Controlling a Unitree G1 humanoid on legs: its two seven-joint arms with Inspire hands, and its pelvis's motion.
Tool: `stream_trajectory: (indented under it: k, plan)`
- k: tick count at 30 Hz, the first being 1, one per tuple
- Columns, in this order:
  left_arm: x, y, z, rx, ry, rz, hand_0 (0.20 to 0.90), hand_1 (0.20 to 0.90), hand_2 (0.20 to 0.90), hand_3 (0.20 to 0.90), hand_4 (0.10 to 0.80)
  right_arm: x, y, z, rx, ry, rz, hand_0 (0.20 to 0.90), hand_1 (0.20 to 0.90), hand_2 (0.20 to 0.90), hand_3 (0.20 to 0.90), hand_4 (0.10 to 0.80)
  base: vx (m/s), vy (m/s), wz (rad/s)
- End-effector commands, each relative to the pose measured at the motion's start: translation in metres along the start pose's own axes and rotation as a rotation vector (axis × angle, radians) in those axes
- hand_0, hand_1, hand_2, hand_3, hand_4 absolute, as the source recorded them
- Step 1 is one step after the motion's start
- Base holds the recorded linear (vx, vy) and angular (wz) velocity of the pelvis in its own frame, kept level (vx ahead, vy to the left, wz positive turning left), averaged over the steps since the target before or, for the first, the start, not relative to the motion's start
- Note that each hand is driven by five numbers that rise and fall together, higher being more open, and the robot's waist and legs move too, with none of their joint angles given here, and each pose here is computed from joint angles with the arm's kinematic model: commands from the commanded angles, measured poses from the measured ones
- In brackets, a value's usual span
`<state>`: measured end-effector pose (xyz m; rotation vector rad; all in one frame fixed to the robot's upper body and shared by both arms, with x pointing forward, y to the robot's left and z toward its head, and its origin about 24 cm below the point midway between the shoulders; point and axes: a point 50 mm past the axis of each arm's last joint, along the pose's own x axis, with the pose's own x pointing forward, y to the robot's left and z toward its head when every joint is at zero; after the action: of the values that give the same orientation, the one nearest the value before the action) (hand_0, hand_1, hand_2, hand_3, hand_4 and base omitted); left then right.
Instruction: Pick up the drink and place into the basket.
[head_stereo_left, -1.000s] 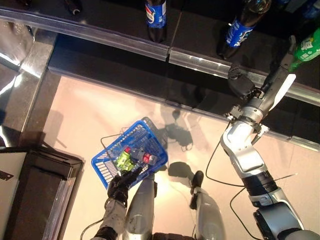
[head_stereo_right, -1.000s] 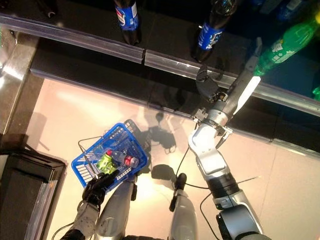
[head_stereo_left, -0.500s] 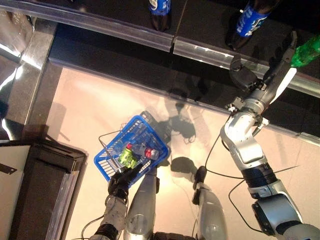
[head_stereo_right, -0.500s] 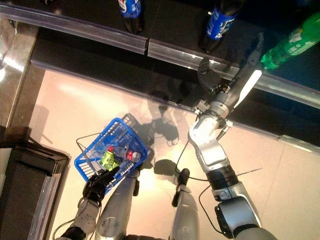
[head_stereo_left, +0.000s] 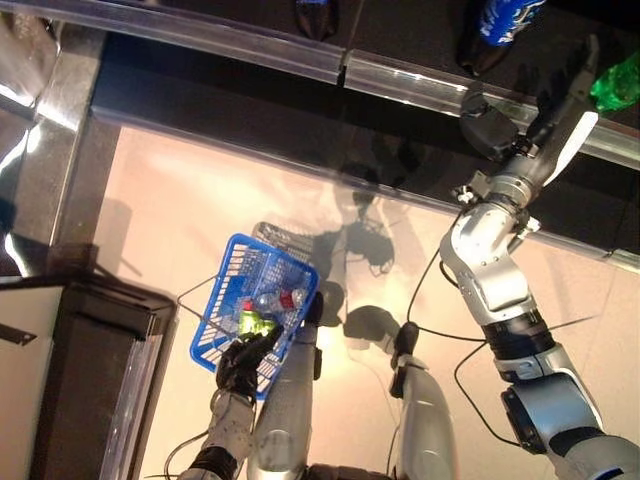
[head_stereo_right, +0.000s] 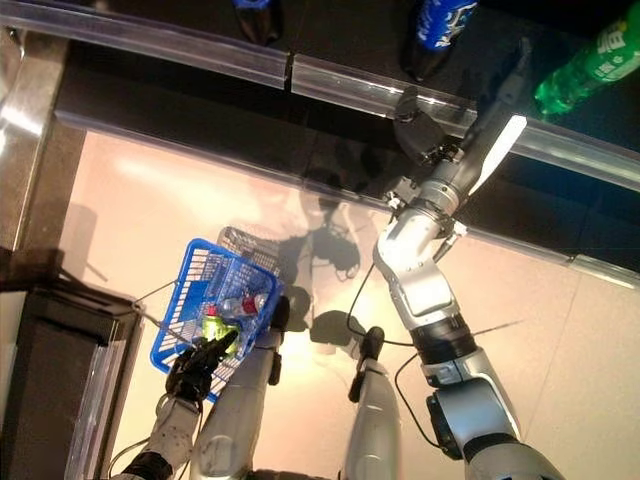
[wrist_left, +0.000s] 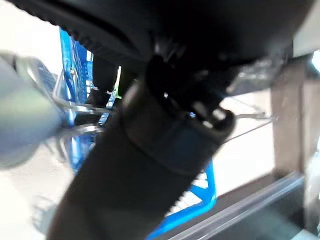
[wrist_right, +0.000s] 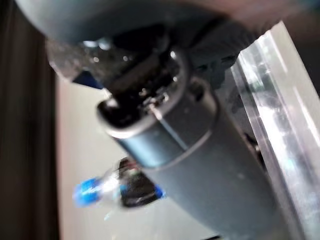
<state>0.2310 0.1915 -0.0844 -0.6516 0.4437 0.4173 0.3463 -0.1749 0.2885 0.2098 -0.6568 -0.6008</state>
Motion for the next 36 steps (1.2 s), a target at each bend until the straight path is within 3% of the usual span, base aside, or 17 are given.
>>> stream_trajectory:
  k: [1,36]
  plan:
    - [-0.009,0.024,0.030,0.002,-0.167,0.008,0.300,0.300,0.300,0.200,0.100,0.019,0.003,0.062,0.118,-0.216,0.042,0.900,0.900,0.900,0.900,0.800,0.010,-0.016,0.04]
    - [-0.011,0.039,0.047,0.055,-0.175,-0.016,0.300,0.300,0.300,0.200,0.100,0.070,-0.002,0.095,0.063,-0.241,0.011,0.900,0.900,0.900,0.900,0.800,0.008,-0.006,0.02]
